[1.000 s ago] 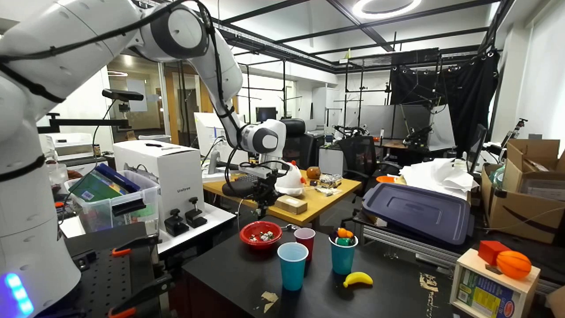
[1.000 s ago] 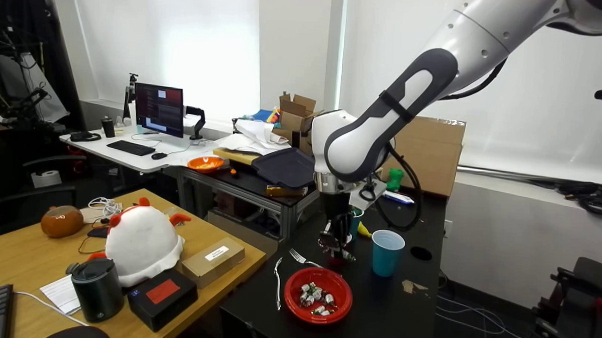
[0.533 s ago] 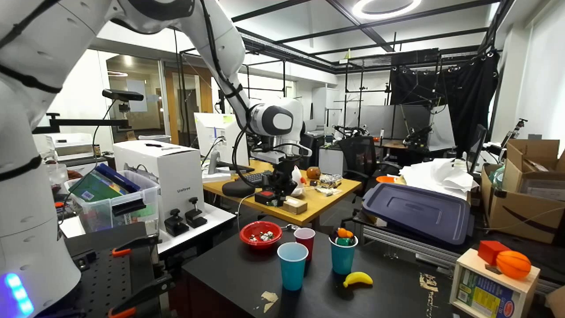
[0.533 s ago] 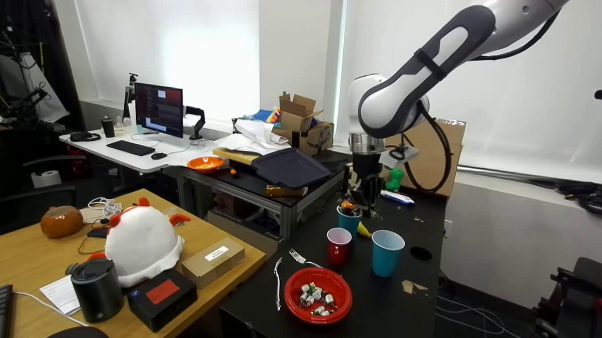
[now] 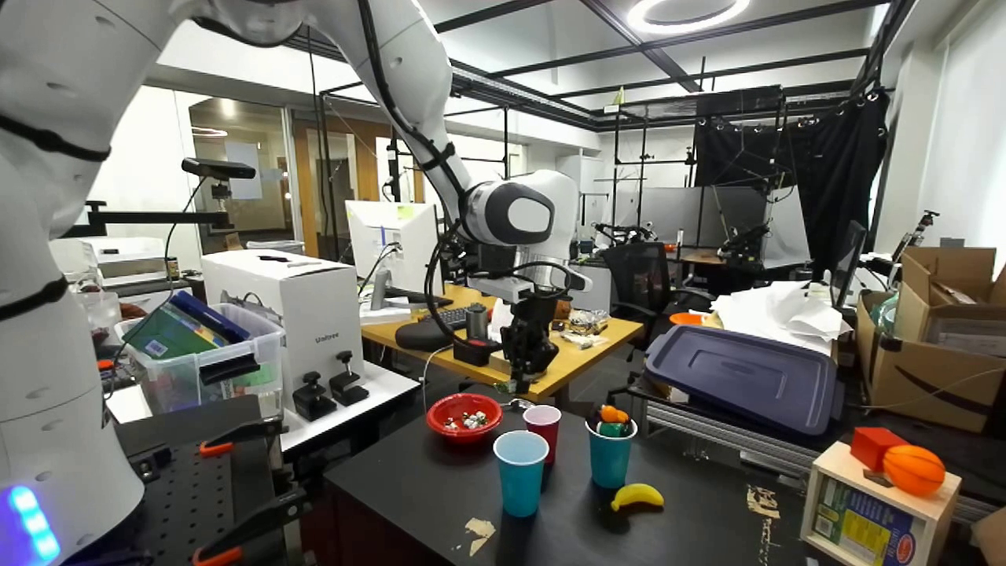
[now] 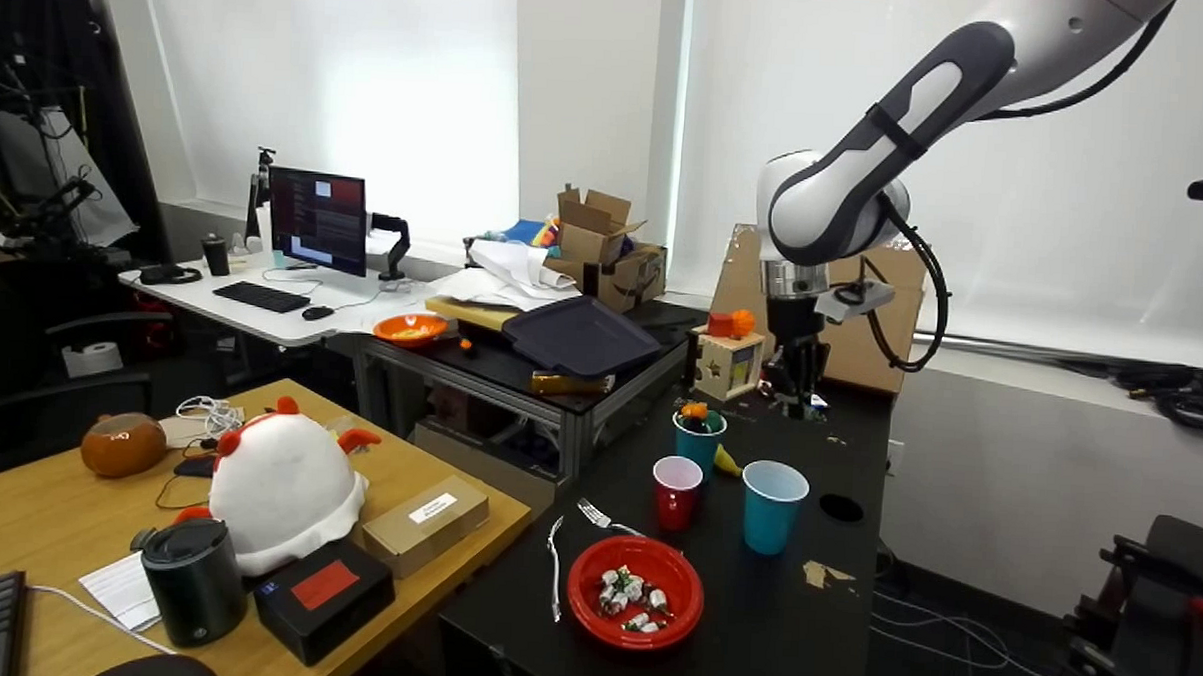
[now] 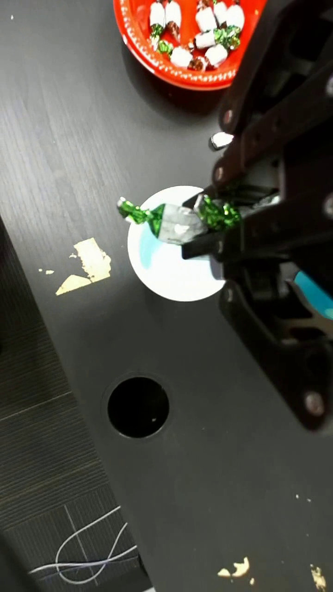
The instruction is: Pick up some candy from the red bowl and place it inside the blue cup on the left
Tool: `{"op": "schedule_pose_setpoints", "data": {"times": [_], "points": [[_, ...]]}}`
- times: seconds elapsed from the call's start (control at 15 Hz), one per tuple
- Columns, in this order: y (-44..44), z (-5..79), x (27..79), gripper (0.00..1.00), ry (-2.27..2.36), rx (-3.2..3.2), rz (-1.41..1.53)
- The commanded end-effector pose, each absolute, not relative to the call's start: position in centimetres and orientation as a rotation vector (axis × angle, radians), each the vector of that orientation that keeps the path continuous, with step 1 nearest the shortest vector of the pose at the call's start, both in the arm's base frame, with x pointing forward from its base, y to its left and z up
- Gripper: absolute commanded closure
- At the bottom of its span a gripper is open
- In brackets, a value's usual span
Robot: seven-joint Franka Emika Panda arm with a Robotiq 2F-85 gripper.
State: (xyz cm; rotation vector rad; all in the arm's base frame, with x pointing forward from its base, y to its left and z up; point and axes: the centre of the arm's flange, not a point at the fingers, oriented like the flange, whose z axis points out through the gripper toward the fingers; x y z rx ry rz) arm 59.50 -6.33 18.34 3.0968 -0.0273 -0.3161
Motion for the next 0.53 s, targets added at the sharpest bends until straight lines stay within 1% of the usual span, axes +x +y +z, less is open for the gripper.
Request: {"op": "schedule_pose_setpoints", "data": {"times": [0.0, 0.47], "points": [[-6.3, 16.6, 58.7, 0.96, -0.018, 3.066, -0.372], [-5.0, 11.2, 58.1, 0.96, 0.037, 3.061, -0.466]]}}
